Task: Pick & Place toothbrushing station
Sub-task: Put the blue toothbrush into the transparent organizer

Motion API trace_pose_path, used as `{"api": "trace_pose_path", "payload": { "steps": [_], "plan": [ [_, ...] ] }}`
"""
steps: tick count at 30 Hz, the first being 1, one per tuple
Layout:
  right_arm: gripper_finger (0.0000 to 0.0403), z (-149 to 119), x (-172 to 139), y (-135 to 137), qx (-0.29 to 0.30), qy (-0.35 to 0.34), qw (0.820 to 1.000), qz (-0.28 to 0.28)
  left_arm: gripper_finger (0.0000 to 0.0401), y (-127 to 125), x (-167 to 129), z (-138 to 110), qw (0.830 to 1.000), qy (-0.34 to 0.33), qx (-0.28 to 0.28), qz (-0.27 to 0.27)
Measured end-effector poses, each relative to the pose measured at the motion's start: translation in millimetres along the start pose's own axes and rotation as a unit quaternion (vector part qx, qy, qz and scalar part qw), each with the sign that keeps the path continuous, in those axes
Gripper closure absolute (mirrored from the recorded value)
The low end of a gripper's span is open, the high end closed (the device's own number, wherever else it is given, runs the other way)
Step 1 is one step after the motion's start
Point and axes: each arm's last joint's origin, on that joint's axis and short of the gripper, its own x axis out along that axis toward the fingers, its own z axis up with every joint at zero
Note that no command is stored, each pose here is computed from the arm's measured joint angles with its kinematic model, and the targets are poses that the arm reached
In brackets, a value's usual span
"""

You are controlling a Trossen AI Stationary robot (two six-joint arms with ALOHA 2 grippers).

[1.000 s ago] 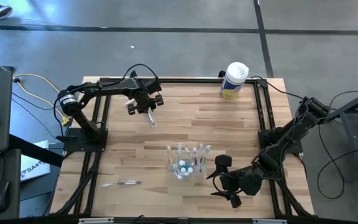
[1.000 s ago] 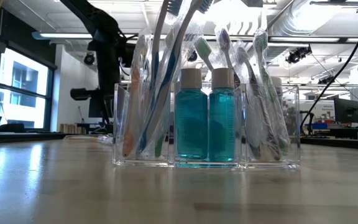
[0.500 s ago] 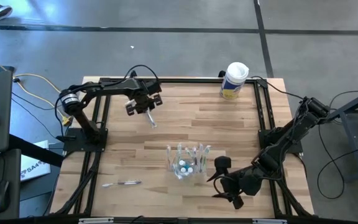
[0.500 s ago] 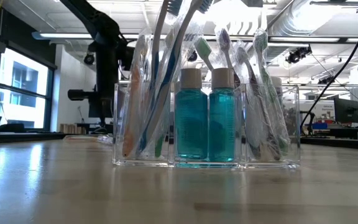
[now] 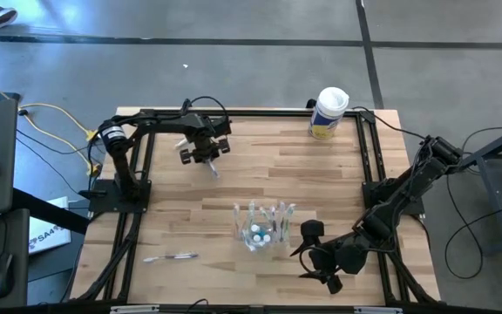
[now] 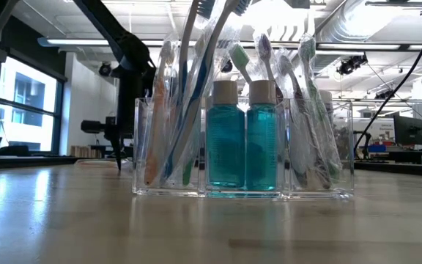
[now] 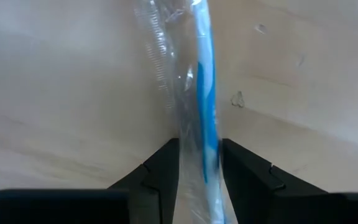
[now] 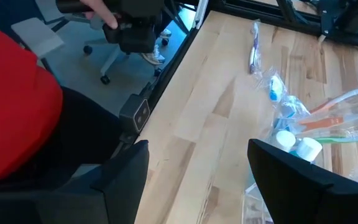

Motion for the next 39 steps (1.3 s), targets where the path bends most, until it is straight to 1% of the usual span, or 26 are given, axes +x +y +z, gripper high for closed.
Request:
{"api": "trace_pose_path", "payload": {
  "steps": [2, 6, 8, 13, 17, 20, 22, 24, 25, 26, 31, 34, 37, 39],
  "plan": [
    [0.0136, 0, 0, 0, 0.001, 0.0, 1.0, 0.0, 0.0285, 0, 5, 0, 1.0, -0.002, 0.019, 0.01],
    [0.0136, 0, 0, 1, 0.006, 0.0, 1.0, 0.001, 0.0285, 0, 11, 1, 0.999, 0.0, 0.027, 0.023],
    [0.0136, 0, -1, 2, 0.008, 0.0, 1.0, 0.002, 0.0285, 0, 15, 1, 0.999, 0.001, 0.042, 0.032],
    [0.0136, -1, -2, 7, 0.004, 0.0, 1.0, 0.01, 0.0285, 2, 23, 0, 0.996, 0.017, 0.075, 0.055],
    [0.0136, -2, -3, 10, 0.001, 0.0, 1.0, 0.013, 0.0287, 2, 25, 0, 0.994, 0.012, 0.089, 0.059],
    [0.0136, -2, -3, 10, 0.001, 0.0, 1.0, 0.014, 0.0307, 2, 25, 0, 0.994, 0.006, 0.096, 0.06],
    [0.0136, -2, -3, 10, 0.001, 0.0, 1.0, 0.014, 0.0335, 2, 26, 0, 0.991, 0.008, 0.119, 0.061],
    [0.0136, -2, -3, 10, 0.001, 0.0, 1.0, 0.013, 0.0369, 2, 26, 0, 0.986, 0.01, 0.153, 0.063],
    [0.0136, -2, -3, 10, 0.001, 0.0, 1.0, 0.013, 0.038, 2, 26, 0, 0.984, 0.012, 0.169, 0.063],
    [0.0136, -2, -3, 10, 0.001, 0.002, 1.0, 0.013, 0.0383, 2, 26, 0, 0.982, 0.012, 0.178, 0.064],
    [0.0136, -4, -3, 9, 0.002, 0.007, 1.0, 0.012, 0.0379, 2, 26, 1, 0.98, 0.001, 0.186, 0.068],
    [0.0136, -4, -3, 9, 0.002, 0.008, 1.0, 0.011, 0.0383, 1, 24, 1, 0.975, 0.001, 0.213, 0.067],
    [0.0136, -4, -3, 9, 0.002, 0.008, 1.0, 0.011, 0.0383, -3, 12, 0, 0.968, -0.008, 0.241, 0.064],
    [0.0136, -3, -3, 9, 0.003, 0.007, 1.0, 0.011, 0.0383, -7, -1, -1, 0.964, -0.039, 0.252, 0.07]
  ]
}}
